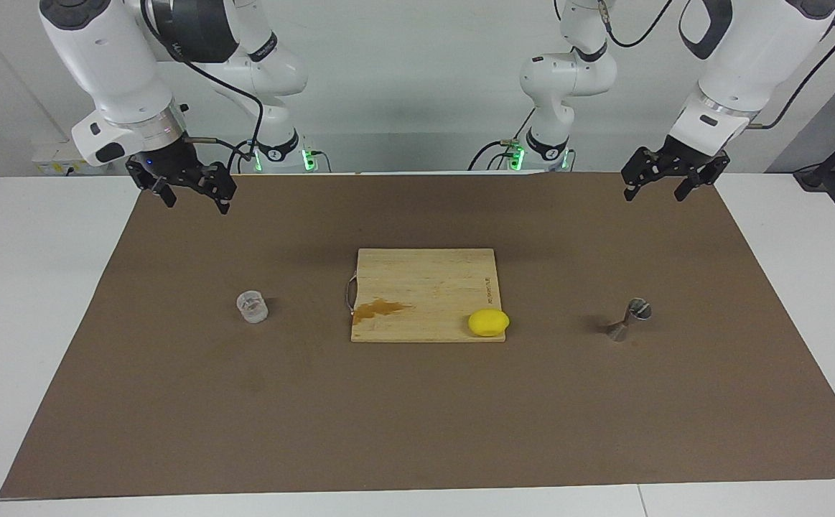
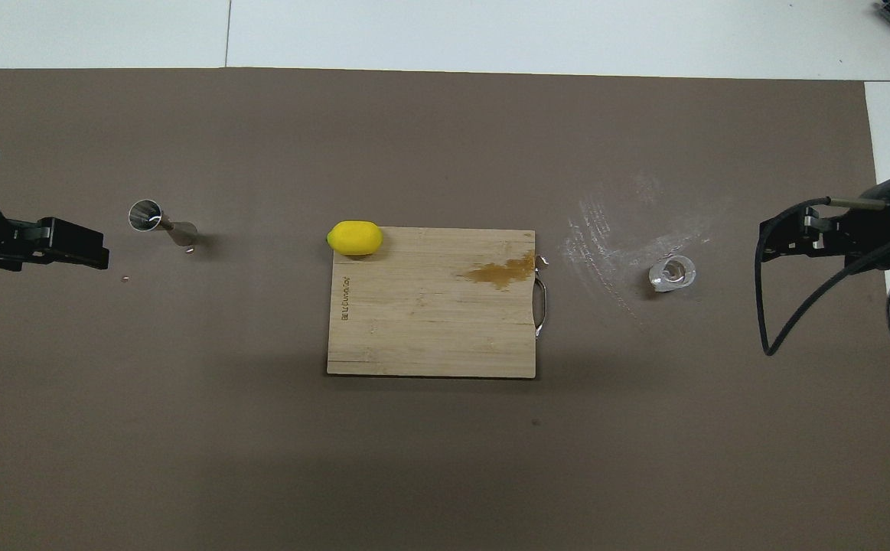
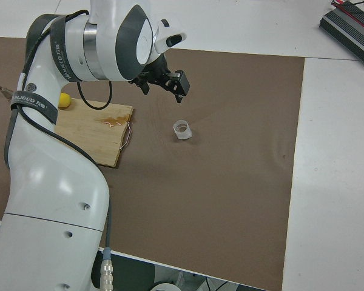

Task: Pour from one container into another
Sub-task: 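Open the left gripper beside the small steel cup, then reach the left gripper to the steel cup and close on it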

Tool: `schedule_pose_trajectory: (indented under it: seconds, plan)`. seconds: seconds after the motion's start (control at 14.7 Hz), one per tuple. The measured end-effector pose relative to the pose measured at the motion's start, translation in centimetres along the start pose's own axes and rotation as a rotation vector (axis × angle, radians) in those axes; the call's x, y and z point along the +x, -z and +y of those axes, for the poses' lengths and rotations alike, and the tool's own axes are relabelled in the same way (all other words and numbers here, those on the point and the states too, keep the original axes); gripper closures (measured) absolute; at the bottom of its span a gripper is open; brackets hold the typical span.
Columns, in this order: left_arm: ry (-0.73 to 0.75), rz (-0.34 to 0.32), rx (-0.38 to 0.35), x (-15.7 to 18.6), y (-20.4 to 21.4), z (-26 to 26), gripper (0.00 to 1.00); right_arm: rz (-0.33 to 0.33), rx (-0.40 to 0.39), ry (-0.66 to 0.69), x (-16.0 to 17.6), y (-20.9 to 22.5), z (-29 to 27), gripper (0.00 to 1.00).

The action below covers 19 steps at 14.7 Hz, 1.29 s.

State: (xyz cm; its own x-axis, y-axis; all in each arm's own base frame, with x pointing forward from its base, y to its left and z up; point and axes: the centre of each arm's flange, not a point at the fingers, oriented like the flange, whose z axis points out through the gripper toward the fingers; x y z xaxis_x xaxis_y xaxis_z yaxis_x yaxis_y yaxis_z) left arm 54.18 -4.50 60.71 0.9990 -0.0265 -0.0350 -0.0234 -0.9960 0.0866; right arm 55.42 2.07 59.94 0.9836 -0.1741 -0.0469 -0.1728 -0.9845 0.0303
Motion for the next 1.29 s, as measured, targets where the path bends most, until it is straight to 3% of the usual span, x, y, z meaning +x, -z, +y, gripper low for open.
schedule_pose_trajectory:
  seconds: [0.34, 0.54, 0.88, 1.09, 1.29]
  plan:
    - [0.362, -0.098, -0.290, 0.0, -3.7, -7.1, 0.00, 0.000, 0.000, 0.000, 0.0, 0.0, 0.0, 0.00]
    - [0.725, -0.197, -0.466, -0.5, -7.1, -11.1, 0.00, 0.000, 0.000, 0.000, 0.0, 0.0, 0.0, 0.00]
    - [1.329, -0.285, -0.797, -0.8, -13.0, -15.8, 0.00, 0.000, 0.000, 0.000, 0.0, 0.0, 0.0, 0.00]
    - [1.651, -0.310, -0.978, -1.4, -16.9, -17.4, 0.00, 0.000, 0.000, 0.000, 0.0, 0.0, 0.0, 0.00]
    - [1.910, -0.286, -1.130, -3.4, -20.8, -18.0, 0.00, 0.000, 0.000, 0.000, 0.0, 0.0, 0.0, 0.00]
